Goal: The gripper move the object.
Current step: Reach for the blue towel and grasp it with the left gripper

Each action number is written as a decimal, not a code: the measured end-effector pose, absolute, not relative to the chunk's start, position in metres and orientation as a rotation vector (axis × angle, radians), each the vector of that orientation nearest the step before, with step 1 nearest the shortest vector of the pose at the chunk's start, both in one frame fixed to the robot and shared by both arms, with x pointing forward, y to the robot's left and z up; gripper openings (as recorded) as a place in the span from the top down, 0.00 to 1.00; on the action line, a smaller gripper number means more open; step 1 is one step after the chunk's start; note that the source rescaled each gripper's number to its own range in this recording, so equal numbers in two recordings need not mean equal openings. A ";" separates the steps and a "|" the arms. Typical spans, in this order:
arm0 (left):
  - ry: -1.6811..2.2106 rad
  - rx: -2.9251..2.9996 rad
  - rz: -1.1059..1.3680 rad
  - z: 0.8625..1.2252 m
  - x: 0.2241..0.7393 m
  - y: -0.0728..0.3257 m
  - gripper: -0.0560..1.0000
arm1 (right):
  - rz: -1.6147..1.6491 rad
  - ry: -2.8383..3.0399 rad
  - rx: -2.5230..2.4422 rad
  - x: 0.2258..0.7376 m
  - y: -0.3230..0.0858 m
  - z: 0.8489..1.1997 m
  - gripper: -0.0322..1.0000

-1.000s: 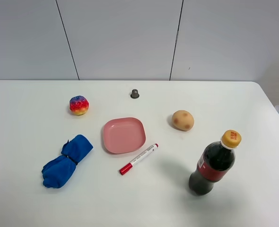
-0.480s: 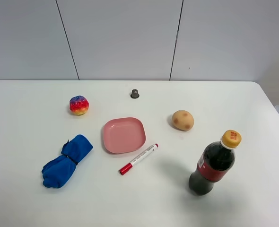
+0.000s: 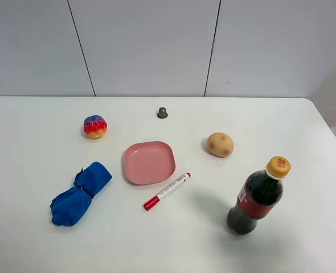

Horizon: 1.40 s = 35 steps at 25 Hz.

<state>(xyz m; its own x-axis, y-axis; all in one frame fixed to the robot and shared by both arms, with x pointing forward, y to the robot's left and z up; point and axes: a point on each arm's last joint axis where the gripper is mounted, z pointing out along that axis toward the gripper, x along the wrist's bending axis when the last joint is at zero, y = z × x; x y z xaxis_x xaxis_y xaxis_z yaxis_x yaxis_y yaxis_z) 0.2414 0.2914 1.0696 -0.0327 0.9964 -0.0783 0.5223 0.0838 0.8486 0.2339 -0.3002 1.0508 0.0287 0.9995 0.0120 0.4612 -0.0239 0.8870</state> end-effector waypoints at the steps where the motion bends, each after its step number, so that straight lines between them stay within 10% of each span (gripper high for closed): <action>1: 1.663 1.564 0.820 1.072 0.246 0.292 0.00 | 0.938 1.524 1.580 0.234 -0.300 1.051 0.00; 19: 1.695 1.899 0.550 1.099 0.401 0.298 0.00 | 0.938 1.524 1.580 0.234 -0.300 1.051 0.00; 35: 1.375 2.261 0.231 1.030 0.448 0.195 0.00 | 0.938 1.524 1.580 0.234 -0.300 1.051 0.00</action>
<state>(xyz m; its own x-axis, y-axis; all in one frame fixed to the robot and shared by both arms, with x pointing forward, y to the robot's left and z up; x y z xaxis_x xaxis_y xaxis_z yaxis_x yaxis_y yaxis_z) 0.4476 0.1948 1.0298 0.4806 0.8710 -0.1017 0.7898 -0.3795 0.4819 0.2339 -0.3002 1.0508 0.0287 0.9995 0.0120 0.4612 -0.0239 0.8870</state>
